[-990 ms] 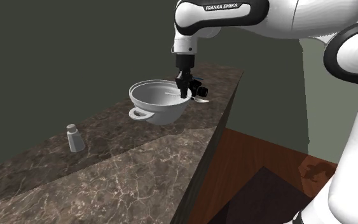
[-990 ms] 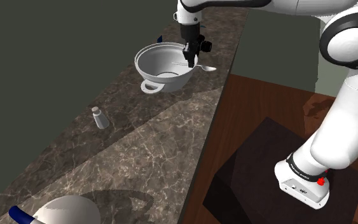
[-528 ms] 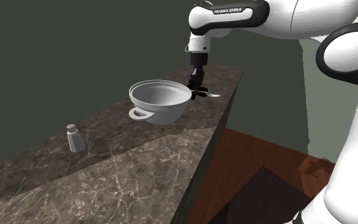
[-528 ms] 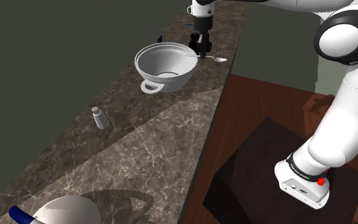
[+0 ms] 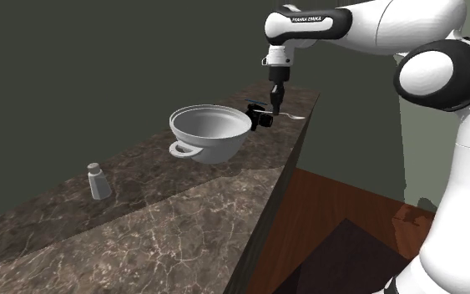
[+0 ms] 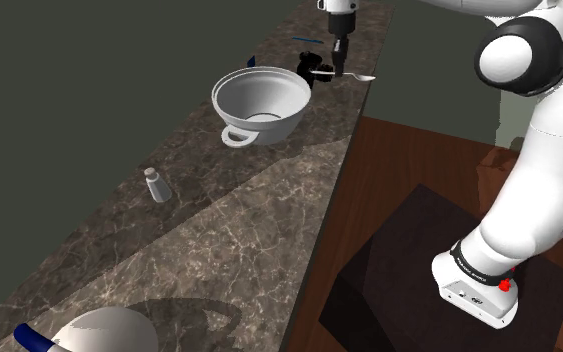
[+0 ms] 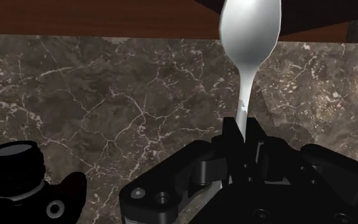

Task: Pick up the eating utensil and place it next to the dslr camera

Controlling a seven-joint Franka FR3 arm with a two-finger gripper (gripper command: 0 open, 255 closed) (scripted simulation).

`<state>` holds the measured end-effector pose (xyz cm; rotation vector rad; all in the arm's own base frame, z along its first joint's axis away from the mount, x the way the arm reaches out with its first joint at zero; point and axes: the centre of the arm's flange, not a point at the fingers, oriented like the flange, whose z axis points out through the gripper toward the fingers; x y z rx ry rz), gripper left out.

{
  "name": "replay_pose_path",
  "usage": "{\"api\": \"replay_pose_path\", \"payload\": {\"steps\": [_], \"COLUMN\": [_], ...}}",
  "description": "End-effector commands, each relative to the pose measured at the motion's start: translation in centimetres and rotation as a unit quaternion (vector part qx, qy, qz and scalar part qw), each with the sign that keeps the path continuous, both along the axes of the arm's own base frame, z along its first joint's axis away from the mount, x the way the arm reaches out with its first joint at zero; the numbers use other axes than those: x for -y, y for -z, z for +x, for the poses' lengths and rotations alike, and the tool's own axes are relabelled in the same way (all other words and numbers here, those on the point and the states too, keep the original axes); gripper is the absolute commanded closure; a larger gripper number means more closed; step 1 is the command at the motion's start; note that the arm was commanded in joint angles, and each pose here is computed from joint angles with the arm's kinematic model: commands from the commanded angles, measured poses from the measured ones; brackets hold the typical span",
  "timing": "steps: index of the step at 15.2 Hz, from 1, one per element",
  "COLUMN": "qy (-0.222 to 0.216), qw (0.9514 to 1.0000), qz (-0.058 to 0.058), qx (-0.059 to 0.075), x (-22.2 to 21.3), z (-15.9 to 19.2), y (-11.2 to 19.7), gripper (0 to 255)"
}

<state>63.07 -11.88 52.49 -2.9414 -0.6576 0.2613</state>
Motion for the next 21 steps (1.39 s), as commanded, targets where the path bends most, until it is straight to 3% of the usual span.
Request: {"api": "replay_pose_path", "payload": {"steps": [1,6,21], "qy": [-0.001,-0.001,-0.001], "qw": [1.0,1.0,1.0], "qz": [0.0,0.0,0.0], "qx": [0.0,0.0,0.0], "x": [2.6,8.5,8.5], "z": [0.4,1.0,1.0], "y": [0.2,0.2,8.1], "gripper": [255,255,255]}}
